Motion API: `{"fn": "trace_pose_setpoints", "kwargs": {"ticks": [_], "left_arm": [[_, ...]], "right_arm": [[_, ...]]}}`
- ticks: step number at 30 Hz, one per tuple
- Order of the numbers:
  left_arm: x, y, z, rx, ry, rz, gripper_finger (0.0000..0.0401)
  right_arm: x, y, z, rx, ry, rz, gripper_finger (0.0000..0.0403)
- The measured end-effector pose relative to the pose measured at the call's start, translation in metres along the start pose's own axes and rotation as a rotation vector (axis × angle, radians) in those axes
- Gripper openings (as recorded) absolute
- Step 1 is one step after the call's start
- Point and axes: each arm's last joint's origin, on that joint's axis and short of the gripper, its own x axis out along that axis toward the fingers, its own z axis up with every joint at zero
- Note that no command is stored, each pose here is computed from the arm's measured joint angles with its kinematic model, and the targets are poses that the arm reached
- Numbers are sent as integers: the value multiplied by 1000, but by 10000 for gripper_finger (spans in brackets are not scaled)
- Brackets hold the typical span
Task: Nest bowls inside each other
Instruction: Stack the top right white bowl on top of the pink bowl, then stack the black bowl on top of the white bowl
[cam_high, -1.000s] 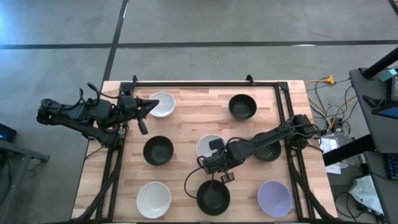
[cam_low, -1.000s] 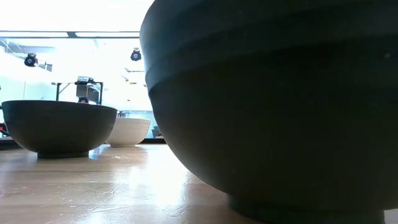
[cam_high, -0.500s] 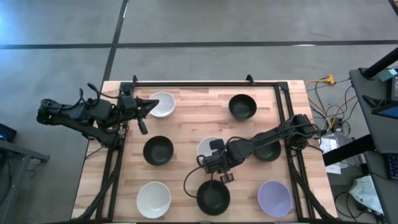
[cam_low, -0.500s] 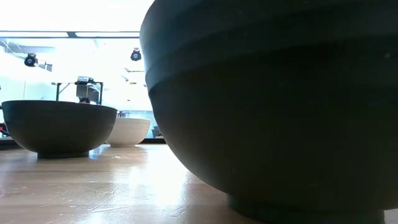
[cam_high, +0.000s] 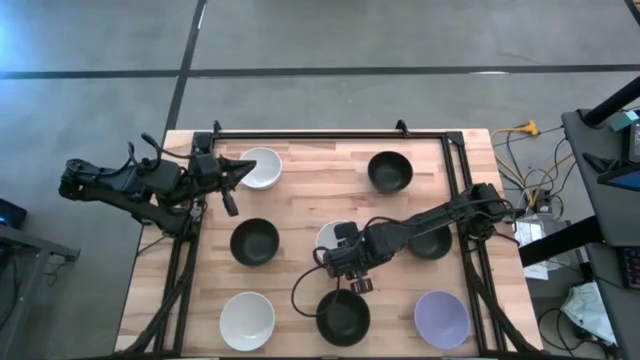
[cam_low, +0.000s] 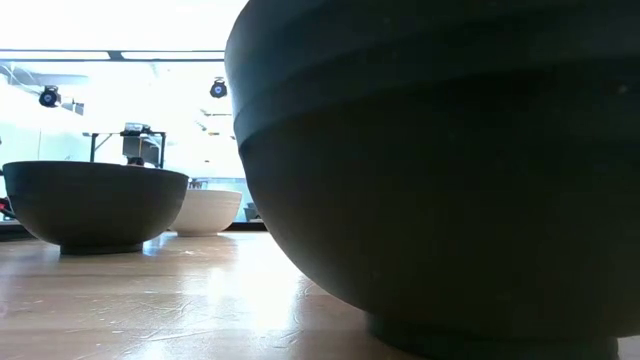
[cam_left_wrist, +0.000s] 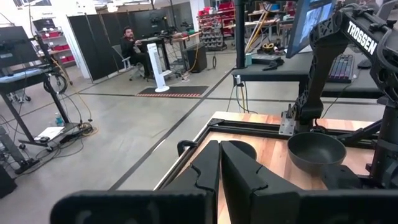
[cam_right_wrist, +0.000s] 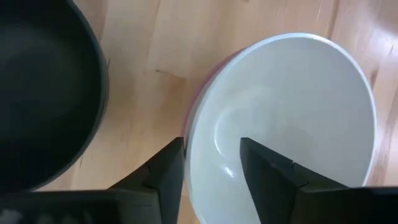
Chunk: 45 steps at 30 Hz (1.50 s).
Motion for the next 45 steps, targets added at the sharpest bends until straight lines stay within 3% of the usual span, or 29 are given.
{"fn": "trace_pose_setpoints", "kwargs": {"ticks": [11, 28, 32, 36, 40, 45], "left_arm": [[1, -1, 0, 3, 3, -1, 0], [3, -3, -1, 8, 9, -4, 0], [3, -3, -1, 17, 10, -3, 0], [3, -3, -2, 22, 15, 1, 0], [6, -5, -8, 25, 67, -9, 0], [8, -14, -21, -88, 200, -181, 0]], "right_arm": [[1, 3, -1, -31, 8, 112, 16], [1, 4, -1, -37, 13, 121, 9], [-20, 1, 2, -39, 47, 120, 9], [-65, -8, 7, -58, 28, 119, 9], [-104, -17, 9, 34, -65, 118, 9], [-127, -33, -11, 179, -109, 89, 9]]}}
